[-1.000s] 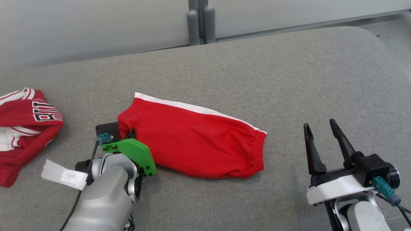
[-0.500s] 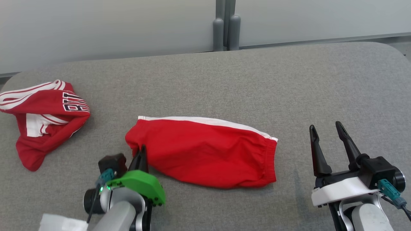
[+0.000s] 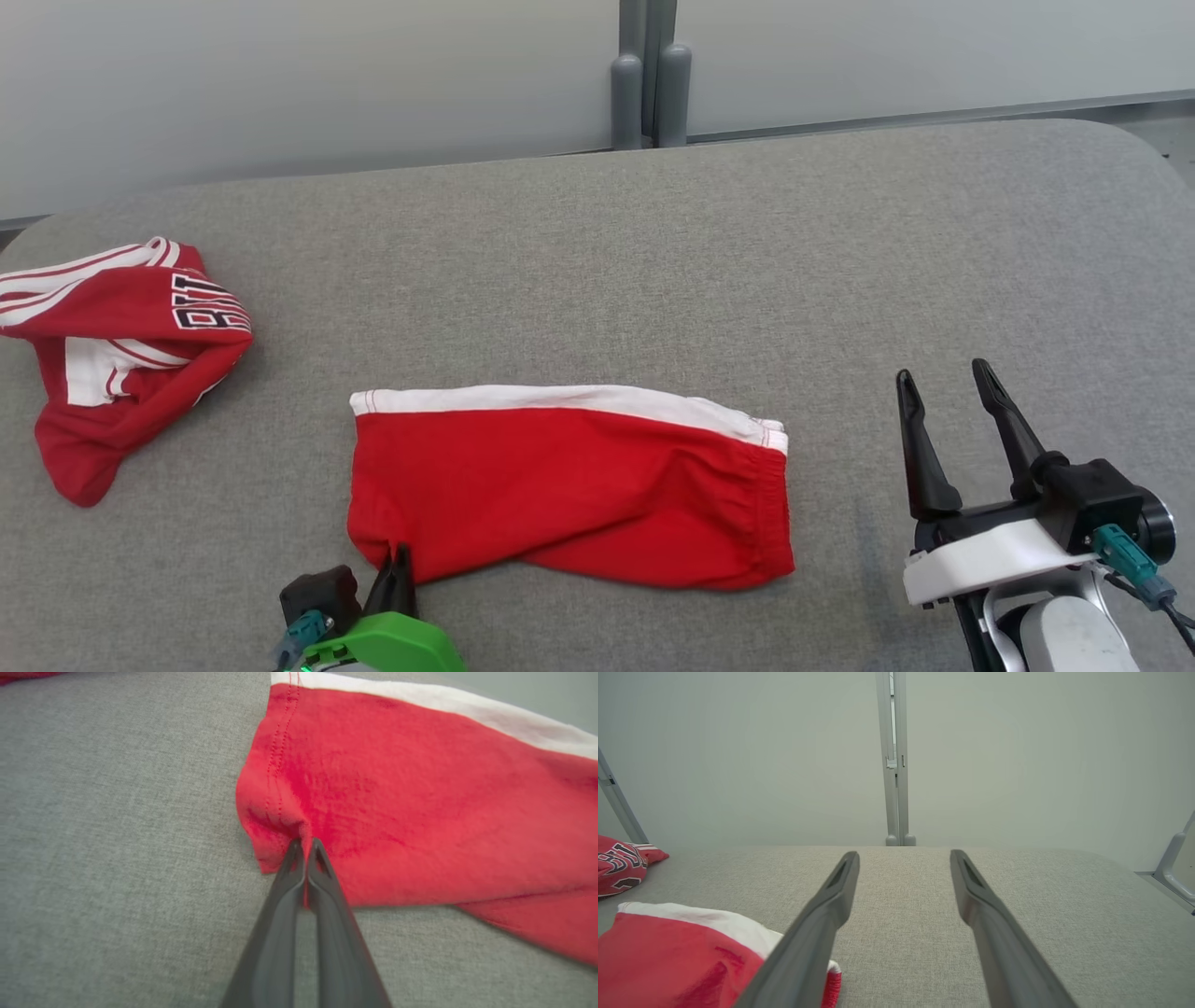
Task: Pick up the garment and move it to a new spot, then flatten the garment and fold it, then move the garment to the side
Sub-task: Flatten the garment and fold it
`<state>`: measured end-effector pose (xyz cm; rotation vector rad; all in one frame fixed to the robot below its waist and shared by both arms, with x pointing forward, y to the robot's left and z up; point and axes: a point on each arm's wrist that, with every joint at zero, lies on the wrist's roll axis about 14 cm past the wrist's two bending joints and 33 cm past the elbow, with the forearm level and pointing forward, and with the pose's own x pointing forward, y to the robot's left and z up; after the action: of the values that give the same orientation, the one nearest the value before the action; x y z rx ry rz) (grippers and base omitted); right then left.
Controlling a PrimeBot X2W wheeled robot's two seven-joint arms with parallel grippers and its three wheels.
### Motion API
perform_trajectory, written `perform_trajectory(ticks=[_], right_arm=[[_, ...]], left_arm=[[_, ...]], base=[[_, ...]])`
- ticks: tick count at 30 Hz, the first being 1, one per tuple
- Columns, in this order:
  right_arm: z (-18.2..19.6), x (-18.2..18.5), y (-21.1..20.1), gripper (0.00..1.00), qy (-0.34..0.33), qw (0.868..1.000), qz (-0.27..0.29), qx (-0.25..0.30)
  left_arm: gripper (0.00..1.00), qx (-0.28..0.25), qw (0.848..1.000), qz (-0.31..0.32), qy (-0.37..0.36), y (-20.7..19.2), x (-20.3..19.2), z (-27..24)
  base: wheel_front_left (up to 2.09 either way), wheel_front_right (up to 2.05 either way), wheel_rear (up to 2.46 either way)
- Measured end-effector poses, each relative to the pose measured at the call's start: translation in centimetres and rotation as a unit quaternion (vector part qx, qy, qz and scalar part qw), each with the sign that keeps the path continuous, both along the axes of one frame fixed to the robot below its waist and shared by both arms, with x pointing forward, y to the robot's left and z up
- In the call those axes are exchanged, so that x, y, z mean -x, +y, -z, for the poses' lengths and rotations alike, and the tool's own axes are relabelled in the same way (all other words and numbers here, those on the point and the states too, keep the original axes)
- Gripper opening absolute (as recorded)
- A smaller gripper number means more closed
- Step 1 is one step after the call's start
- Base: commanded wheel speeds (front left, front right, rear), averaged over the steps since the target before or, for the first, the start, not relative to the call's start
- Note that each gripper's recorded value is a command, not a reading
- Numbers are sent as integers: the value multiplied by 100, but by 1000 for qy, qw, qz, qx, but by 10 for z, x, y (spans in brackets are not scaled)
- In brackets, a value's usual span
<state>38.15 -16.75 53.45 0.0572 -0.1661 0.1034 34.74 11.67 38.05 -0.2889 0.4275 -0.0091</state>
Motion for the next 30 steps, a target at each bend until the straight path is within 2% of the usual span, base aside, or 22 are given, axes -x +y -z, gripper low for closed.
perform_trajectory(ticks=[1, 2, 3, 4, 5, 10, 21, 30], right_arm=[[1, 1, -3, 100, 1, 1000, 4, 1], [1, 2, -4, 100, 1, 1000, 6, 1], [1, 3, -5, 100, 2, 1000, 8, 1], [1, 4, -6, 100, 3, 1000, 10, 1], [2, 6, -8, 100, 3, 1000, 12, 1], [1, 8, -10, 100, 2, 1000, 16, 3], [-1, 16, -8, 100, 0, 1000, 13, 3], [0, 21, -3, 100, 1, 1000, 4, -3]], left_arm=[[4, -6, 1000, -1, 5, 2, 1, 4], [21, -9, 1000, -1, 8, 3, 1, 5], [45, -8, 1000, 1, 9, 3, 1, 7], [91, -8, 1000, 1, 11, 2, 2, 8], [100, -7, 1000, 3, 12, 1, 3, 8], [100, -14, 1000, 4, 0, 4, 3, 4], [100, -48, 995, -1, -89, 24, -2, -42], [100, -41, 989, 2, -144, 22, -4, -75]], base=[[0, 0, 0], [0, 0, 0], [0, 0, 0], [0, 0, 0], [0, 0, 0], [0, 0, 0], [0, 0, 0], [0, 0, 0]])
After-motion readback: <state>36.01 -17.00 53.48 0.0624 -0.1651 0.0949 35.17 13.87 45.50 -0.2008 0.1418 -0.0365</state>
